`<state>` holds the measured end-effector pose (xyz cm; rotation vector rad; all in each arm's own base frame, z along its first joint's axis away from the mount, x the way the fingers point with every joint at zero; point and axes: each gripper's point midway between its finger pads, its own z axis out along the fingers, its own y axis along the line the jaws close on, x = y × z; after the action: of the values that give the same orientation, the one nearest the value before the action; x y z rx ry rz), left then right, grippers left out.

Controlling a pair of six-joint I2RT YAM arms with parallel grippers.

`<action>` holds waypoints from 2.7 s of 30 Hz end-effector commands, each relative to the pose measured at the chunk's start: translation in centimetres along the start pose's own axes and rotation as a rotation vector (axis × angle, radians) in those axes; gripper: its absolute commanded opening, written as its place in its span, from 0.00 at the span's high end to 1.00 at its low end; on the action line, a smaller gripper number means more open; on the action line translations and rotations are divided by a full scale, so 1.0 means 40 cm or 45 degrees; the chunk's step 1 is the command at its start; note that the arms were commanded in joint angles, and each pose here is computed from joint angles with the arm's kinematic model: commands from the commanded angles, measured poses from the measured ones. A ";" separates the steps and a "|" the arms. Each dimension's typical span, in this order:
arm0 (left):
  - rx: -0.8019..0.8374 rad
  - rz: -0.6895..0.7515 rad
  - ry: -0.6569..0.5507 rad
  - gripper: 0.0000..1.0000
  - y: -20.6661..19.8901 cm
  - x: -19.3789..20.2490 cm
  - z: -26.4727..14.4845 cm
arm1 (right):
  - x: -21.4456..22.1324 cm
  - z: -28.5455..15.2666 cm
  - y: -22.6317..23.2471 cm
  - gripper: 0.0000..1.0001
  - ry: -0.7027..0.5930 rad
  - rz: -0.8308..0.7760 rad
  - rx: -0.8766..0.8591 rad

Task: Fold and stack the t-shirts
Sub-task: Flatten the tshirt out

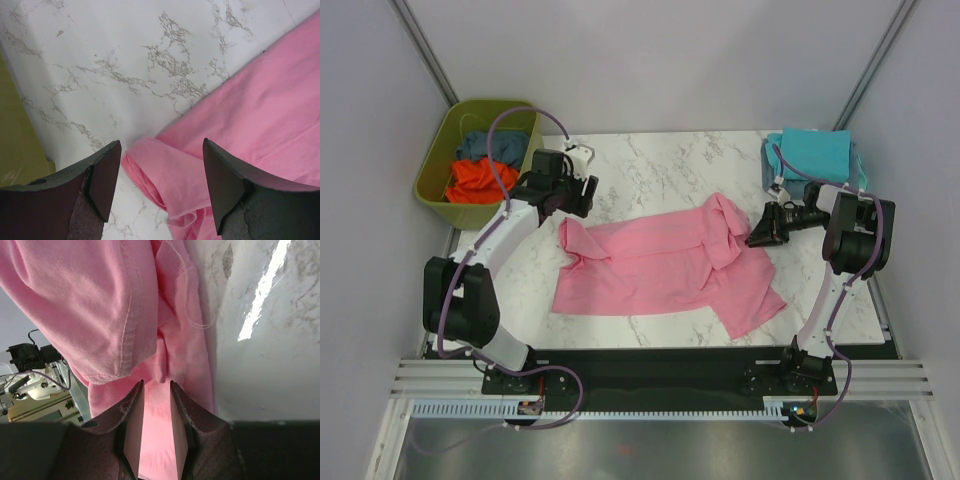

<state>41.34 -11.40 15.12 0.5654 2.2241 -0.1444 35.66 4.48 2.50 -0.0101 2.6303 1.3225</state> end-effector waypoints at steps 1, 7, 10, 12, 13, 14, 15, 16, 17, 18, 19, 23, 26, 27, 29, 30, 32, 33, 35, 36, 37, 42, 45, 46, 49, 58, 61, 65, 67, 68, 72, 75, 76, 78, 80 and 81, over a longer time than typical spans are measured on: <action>0.022 -0.032 -0.042 0.26 -0.013 -0.023 0.010 | -0.036 -0.021 0.047 0.65 -0.042 -0.113 -0.041; 0.027 -0.030 -0.043 0.26 -0.018 -0.025 0.011 | -0.036 -0.002 0.039 0.65 -0.017 -0.111 -0.043; 0.024 -0.026 -0.044 0.26 -0.018 -0.026 0.011 | -0.041 0.005 0.038 0.65 -0.010 -0.110 -0.044; 0.019 -0.026 -0.041 0.26 -0.015 -0.024 0.012 | -0.041 0.011 0.039 0.65 -0.003 -0.121 -0.038; 0.021 -0.025 -0.040 0.26 -0.017 -0.023 0.012 | -0.042 0.012 0.040 0.65 -0.002 -0.123 -0.038; 0.020 -0.025 -0.043 0.26 -0.016 -0.026 0.012 | -0.042 0.014 0.038 0.65 0.002 -0.123 -0.035; 0.021 -0.025 -0.040 0.26 -0.017 -0.024 0.013 | -0.042 0.015 0.038 0.65 0.004 -0.122 -0.036; 0.017 -0.026 -0.041 0.26 -0.014 -0.025 0.013 | -0.042 0.017 0.037 0.65 0.006 -0.122 -0.037; 0.017 -0.024 -0.041 0.26 -0.014 -0.025 0.013 | -0.042 0.018 0.039 0.65 0.007 -0.123 -0.039; 0.017 -0.028 -0.039 0.26 -0.015 -0.023 0.014 | -0.043 0.019 0.037 0.65 0.007 -0.123 -0.037; 0.019 -0.025 -0.039 0.26 -0.016 -0.024 0.014 | -0.041 0.019 0.037 0.65 0.009 -0.121 -0.037; 0.021 -0.024 -0.037 0.26 -0.018 -0.024 0.016 | -0.043 0.012 0.037 0.65 0.005 -0.149 -0.018; 0.026 -0.027 -0.038 0.26 -0.020 -0.024 0.020 | -0.042 0.006 0.038 0.65 0.001 -0.169 -0.005; 0.025 -0.025 -0.038 0.26 -0.021 -0.024 0.021 | -0.042 0.004 0.039 0.65 -0.001 -0.170 -0.006; 0.034 -0.025 -0.033 0.26 -0.025 -0.023 0.024 | -0.044 -0.001 0.039 0.65 -0.009 -0.172 -0.004; 0.035 -0.027 -0.037 0.26 -0.027 -0.025 0.026 | -0.043 -0.002 0.038 0.65 -0.008 -0.170 0.000; 0.037 -0.024 -0.039 0.26 -0.029 -0.028 0.026 | -0.039 -0.002 0.037 0.65 -0.006 -0.166 -0.001; 0.039 -0.023 -0.040 0.26 -0.031 -0.028 0.028 | -0.036 0.000 0.036 0.65 -0.004 -0.163 -0.005; 0.038 -0.021 -0.042 0.26 -0.031 -0.030 0.028 | -0.033 0.001 0.035 0.65 0.000 -0.160 -0.004; 0.040 -0.022 -0.040 0.26 -0.033 -0.029 0.028 | -0.032 0.001 0.034 0.65 0.000 -0.162 -0.004; 0.040 -0.023 -0.042 0.26 -0.033 -0.030 0.027 | -0.031 0.000 0.032 0.65 0.001 -0.161 -0.001; 0.042 -0.023 -0.036 0.26 -0.034 -0.027 0.032 | -0.034 -0.002 0.024 0.66 -0.002 -0.158 0.008; 0.044 -0.018 -0.042 0.26 -0.038 -0.031 0.032 | -0.028 0.004 0.018 0.66 0.008 -0.138 0.005; 0.044 -0.018 -0.040 0.26 -0.038 -0.030 0.032 | -0.028 0.006 0.016 0.66 0.010 -0.131 0.002; 0.037 -0.018 -0.039 0.26 -0.035 -0.030 0.032 | -0.021 0.014 0.005 0.66 0.023 -0.108 0.000; 0.036 -0.015 -0.039 0.26 -0.036 -0.029 0.031 | -0.007 0.030 0.001 0.66 0.062 -0.080 -0.024; 0.035 -0.015 -0.036 0.26 -0.035 -0.027 0.031 | -0.005 0.030 0.003 0.68 0.065 -0.086 -0.026; 0.032 -0.012 -0.036 0.26 -0.036 -0.027 0.031 | -0.005 0.027 0.006 0.89 0.065 -0.095 -0.024; 0.036 -0.014 -0.036 0.26 -0.037 -0.027 0.032 | -0.005 0.027 0.009 0.94 0.066 -0.096 -0.026; 0.036 -0.012 -0.036 0.26 -0.037 -0.028 0.032 | -0.008 0.021 0.014 0.95 0.061 -0.104 -0.025; 0.034 -0.005 -0.040 0.26 -0.035 -0.031 0.031 | -0.029 -0.012 0.045 0.95 0.043 -0.181 0.005; 0.028 0.004 -0.039 0.26 -0.033 -0.030 0.027 | -0.070 -0.057 0.092 0.95 -0.003 -0.277 0.030; 0.027 0.012 -0.041 0.26 -0.032 -0.031 0.022 | -0.079 -0.072 0.112 0.96 -0.014 -0.289 0.024; 0.013 0.024 -0.019 0.26 -0.029 -0.015 0.015 | -0.122 -0.111 0.162 0.96 -0.073 -0.359 0.026; 0.008 0.036 0.004 0.27 -0.030 0.012 0.001 | -0.155 -0.147 0.215 0.96 -0.128 -0.399 0.012; -0.006 0.049 0.022 0.30 -0.025 0.027 -0.003 | -0.163 -0.155 0.230 0.96 -0.143 -0.408 0.006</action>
<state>40.99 -12.50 13.39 0.5953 2.2554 -0.1573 38.91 4.31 8.41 -0.2427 2.5604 1.2076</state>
